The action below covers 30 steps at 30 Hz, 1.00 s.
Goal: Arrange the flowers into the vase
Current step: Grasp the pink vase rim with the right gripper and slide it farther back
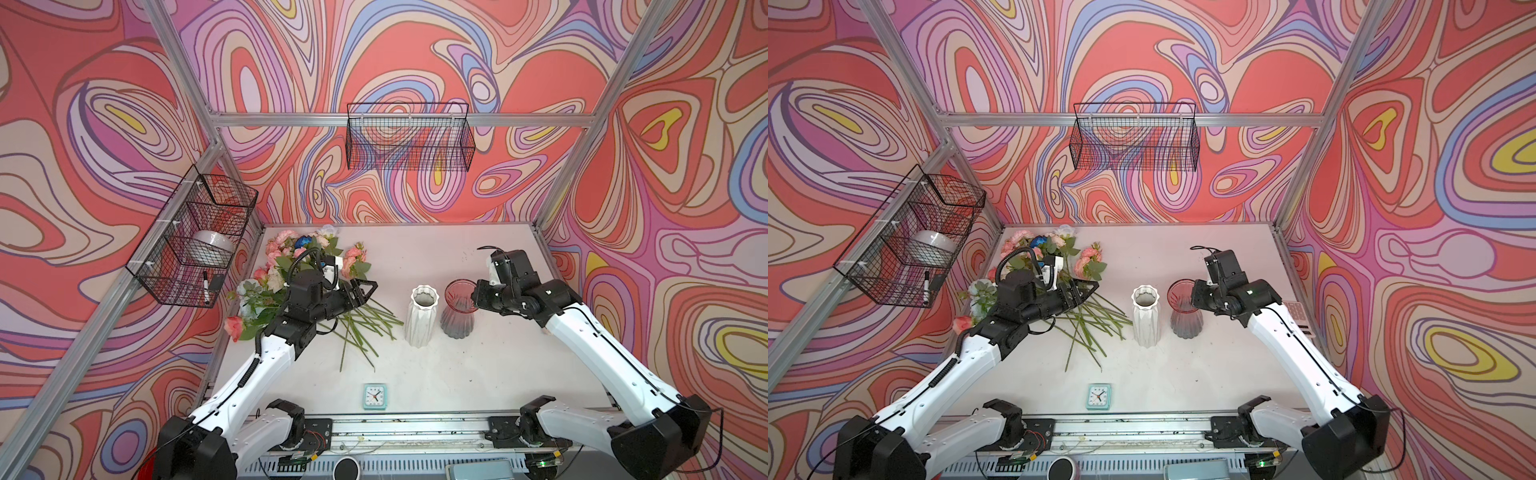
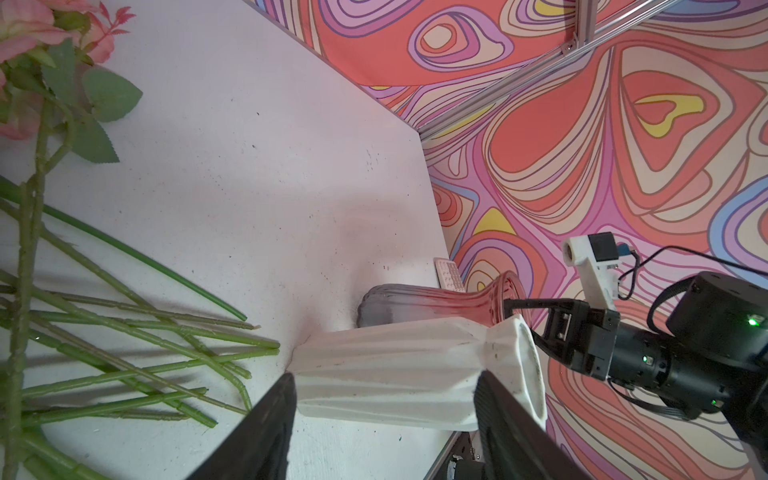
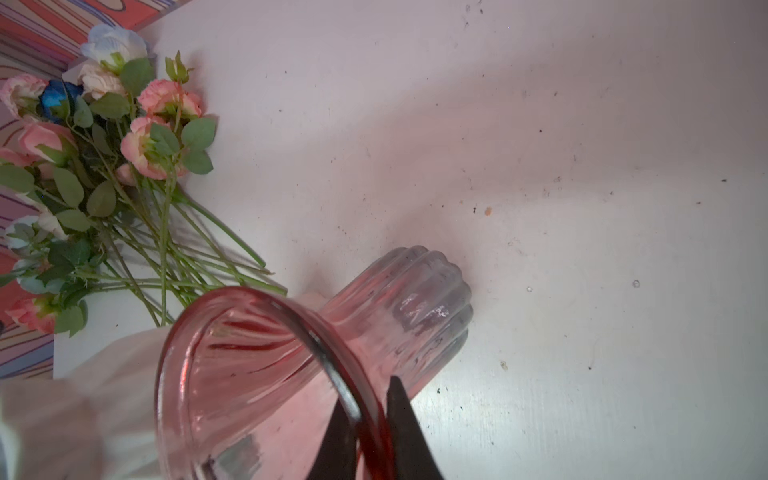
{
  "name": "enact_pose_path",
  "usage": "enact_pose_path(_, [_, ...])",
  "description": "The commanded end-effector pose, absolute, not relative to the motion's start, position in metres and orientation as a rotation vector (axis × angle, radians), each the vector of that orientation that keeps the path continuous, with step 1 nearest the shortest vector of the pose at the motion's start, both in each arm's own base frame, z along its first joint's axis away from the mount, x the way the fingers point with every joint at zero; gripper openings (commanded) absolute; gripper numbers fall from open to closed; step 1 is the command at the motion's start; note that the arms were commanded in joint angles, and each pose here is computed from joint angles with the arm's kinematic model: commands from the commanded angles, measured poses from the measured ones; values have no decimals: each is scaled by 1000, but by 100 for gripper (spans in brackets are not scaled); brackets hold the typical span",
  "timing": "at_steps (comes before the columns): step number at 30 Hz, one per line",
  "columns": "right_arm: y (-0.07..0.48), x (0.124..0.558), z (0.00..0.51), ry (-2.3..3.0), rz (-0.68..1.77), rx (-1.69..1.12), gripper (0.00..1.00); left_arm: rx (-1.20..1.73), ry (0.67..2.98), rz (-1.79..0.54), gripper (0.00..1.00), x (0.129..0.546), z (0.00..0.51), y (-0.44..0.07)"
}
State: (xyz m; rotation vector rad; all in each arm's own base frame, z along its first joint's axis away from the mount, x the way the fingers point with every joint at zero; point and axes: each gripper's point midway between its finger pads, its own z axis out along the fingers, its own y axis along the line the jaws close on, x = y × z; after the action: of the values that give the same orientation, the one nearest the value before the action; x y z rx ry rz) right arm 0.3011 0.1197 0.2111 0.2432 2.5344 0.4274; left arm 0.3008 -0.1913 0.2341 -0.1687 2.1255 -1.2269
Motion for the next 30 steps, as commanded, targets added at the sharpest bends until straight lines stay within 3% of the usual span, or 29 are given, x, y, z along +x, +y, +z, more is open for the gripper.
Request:
enact_pose_path(1, [103, 339, 222, 2454, 396, 291, 0, -115, 2108, -1229, 70, 295, 251, -194])
enact_pose_path(14, [37, 395, 212, 2429, 380, 546, 1, -105, 2120, -1211, 70, 285, 256, -189])
enact_pose_path(18, [32, 396, 215, 2415, 364, 569, 40, -120, 2132, -1195, 71, 284, 253, -187])
enact_pose_path(20, [31, 395, 223, 2393, 361, 568, 49, -129, 2130, -1183, 73, 284, 253, -185])
enact_pose_path(24, [26, 393, 248, 2331, 343, 558, 58, -145, 2134, -1150, 75, 284, 254, -181])
enact_pose_path(30, [32, 381, 305, 2203, 403, 476, 61, -174, 2176, -1051, 78, 285, 249, -170])
